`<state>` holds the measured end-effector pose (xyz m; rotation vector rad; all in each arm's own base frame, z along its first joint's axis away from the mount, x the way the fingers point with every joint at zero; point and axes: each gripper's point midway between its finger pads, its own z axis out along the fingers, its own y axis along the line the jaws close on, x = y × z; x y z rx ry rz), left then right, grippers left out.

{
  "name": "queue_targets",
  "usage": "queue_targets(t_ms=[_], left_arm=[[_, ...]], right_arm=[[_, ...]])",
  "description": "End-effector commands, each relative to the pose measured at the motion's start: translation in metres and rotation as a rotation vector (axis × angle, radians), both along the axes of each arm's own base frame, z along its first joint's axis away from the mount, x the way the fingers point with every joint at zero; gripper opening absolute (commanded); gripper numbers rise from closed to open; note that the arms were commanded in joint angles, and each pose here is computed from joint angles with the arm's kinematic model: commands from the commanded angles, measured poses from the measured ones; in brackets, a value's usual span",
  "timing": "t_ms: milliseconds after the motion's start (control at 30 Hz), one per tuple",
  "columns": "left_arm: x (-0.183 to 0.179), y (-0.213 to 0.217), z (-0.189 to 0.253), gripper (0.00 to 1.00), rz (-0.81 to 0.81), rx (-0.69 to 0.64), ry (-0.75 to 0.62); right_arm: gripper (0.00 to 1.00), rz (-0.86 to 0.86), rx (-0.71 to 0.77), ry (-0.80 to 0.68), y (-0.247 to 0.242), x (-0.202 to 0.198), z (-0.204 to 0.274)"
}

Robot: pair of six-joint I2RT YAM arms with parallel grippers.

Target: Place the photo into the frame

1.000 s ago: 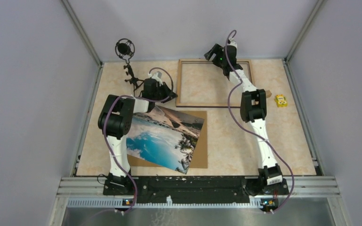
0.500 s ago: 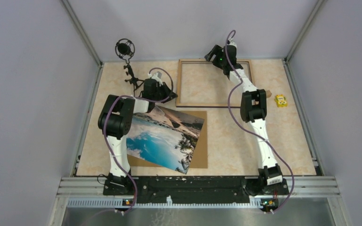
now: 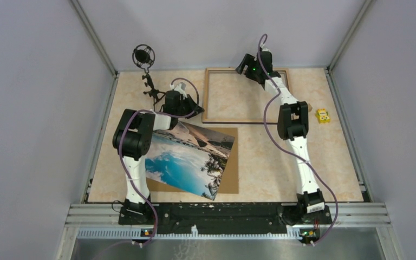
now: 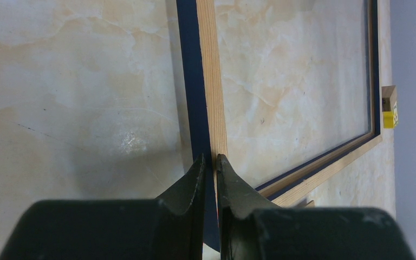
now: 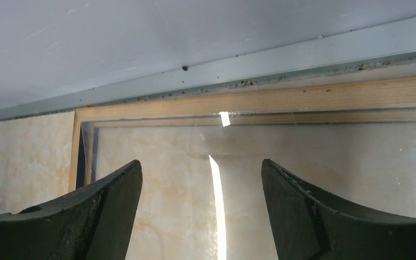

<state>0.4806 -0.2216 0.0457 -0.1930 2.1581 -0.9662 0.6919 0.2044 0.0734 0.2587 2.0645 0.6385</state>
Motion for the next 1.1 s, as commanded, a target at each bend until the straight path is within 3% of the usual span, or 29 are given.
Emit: queue_targets(t_ms=[0,167,267,467,667,833,933,1067], left_arm=[[-0.017,-0.006,-0.006,0.15,-0.038,0.016,0.037],[-0.014,-0.003,-0.003,0.22,-0.04,0.049,0.025],[-0.012,0.0,0.002,0.3,-0.031,0.071,0.004],[-0.01,0.001,0.005,0.51,-0.025,0.089,-0.016],[-0.009,0.0,0.007,0.54,-0.024,0.095,-0.03],[-0.01,-0.004,0.013,0.61,-0.04,0.082,-0.049],[-0.011,-0.005,0.013,0.64,-0.05,0.075,-0.054],[-0.013,-0.007,0.015,0.65,-0.053,0.061,-0.057]], right_arm=[[0.8,0.047,-0.028,-0.046,0.002,-0.015,0.073],[0.84,0.024,-0.17,-0.008,-0.037,-0.054,0.117],[0.85,-0.002,-0.231,0.044,-0.064,-0.086,0.12],[0.85,-0.066,-0.171,0.147,-0.121,-0.134,0.108],[0.84,-0.133,-0.249,0.231,-0.157,-0.176,0.102],[0.84,-0.3,-0.269,0.3,-0.181,-0.224,0.088],[0.84,-0.398,-0.213,0.321,-0.186,-0.243,0.084],[0.83,-0.413,0.01,0.41,-0.156,-0.274,0.048]])
